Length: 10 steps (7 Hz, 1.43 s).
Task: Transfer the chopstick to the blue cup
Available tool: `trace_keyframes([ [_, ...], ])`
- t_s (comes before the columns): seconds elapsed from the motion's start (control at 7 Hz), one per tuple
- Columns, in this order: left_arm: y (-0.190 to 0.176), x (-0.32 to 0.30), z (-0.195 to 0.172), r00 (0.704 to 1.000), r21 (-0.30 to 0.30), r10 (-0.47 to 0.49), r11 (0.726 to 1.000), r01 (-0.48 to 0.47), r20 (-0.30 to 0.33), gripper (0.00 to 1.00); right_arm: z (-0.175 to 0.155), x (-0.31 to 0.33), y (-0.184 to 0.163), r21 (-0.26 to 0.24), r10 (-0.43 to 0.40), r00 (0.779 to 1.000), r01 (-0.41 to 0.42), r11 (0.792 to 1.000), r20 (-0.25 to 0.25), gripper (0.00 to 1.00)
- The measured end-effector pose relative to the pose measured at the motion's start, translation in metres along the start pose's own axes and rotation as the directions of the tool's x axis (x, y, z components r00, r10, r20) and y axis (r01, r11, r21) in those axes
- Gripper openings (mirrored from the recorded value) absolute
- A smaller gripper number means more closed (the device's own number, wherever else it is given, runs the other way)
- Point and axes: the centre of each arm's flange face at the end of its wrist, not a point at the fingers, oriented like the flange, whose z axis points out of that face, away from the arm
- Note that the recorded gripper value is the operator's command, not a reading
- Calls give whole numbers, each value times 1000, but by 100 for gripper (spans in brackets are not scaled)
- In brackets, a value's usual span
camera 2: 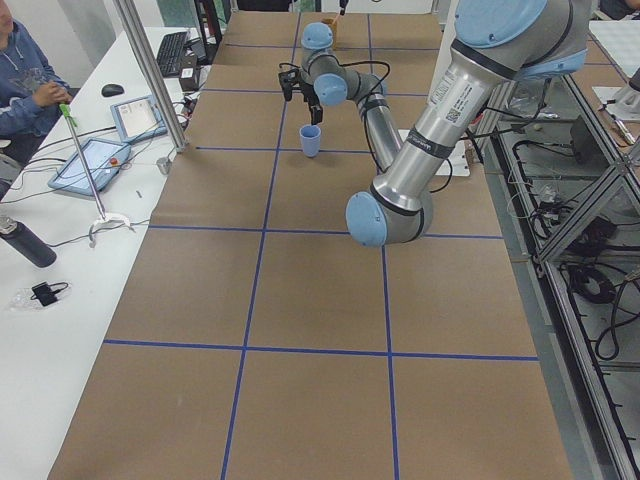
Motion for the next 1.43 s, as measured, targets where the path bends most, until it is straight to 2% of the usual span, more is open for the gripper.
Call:
trace_keyframes([
  [0.29, 0, 0, 2, 1000, 0, -14, 1000, 14, 2, 98, -31, -12, -6, 53, 0, 999, -2, 999, 47, 0],
  [0.57, -1, 1, 6, 1000, -1, -17, 1000, 17, 4, 98, -77, -44, -2, 55, 37, 994, -42, 998, 99, 0],
  [1.0, -4, 0, 6, 1000, 2, -11, 1000, 11, 5, 98, -156, -114, 29, 27, 87, 989, -91, 995, 123, 0],
  [1.14, -11, -3, 0, 1000, 13, -11, 1000, 11, 3, 98, -171, -142, 26, 19, 77, 988, -81, 997, 135, 0],
  [1.43, -45, -38, -21, 999, 33, 29, 999, -30, 23, 98, -169, -236, -4, -41, 86, 981, -80, 996, 176, 0],
])
